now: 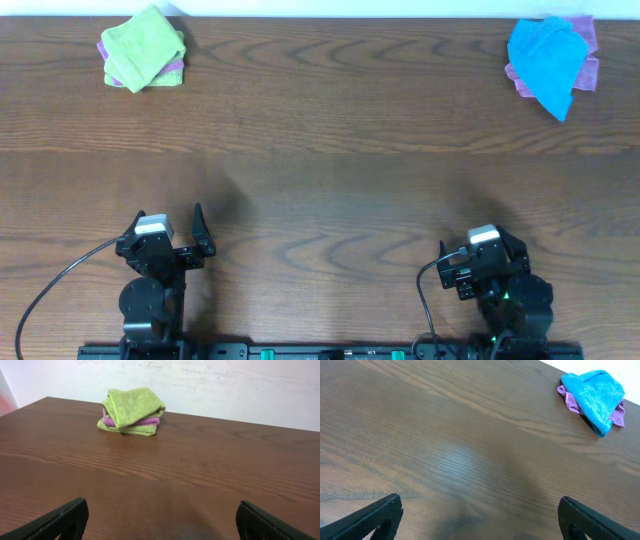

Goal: Fold the cloth

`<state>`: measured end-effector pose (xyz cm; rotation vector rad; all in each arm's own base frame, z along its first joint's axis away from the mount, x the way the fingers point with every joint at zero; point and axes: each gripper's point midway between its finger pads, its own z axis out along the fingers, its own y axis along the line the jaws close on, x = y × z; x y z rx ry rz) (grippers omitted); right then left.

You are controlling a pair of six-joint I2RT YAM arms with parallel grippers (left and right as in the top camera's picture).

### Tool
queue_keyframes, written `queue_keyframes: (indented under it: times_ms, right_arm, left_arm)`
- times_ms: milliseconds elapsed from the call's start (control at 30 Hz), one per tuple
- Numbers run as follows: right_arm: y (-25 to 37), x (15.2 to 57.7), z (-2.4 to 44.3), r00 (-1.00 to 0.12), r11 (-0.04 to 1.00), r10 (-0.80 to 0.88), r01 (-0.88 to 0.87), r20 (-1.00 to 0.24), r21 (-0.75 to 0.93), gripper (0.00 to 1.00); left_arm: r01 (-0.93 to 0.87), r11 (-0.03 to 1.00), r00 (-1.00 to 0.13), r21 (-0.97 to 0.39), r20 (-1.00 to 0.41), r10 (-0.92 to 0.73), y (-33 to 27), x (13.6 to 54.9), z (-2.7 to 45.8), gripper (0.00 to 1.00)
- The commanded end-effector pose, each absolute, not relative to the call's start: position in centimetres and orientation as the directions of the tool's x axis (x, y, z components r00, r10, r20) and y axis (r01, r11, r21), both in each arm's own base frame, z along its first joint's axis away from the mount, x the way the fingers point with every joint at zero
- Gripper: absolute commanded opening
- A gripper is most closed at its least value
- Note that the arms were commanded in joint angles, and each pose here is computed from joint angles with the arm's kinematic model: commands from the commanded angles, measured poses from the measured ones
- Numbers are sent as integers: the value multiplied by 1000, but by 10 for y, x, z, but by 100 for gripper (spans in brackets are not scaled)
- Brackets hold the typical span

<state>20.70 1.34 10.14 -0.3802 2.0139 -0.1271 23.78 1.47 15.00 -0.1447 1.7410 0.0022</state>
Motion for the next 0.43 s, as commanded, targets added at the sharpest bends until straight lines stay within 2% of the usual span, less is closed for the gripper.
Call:
queue_keyframes:
  times_ms: [0, 400]
  right_arm:
    - [13, 207, 97, -418, 942, -330, -211, -847, -263, 99]
    - [13, 207, 97, -418, 942, -330, -211, -847, -263, 99]
  left_arm:
    - [-91, 993, -204, -74, -975, -91, 14, 238, 133, 95]
    - [-91, 993, -204, -74, -975, -91, 14, 238, 133, 95]
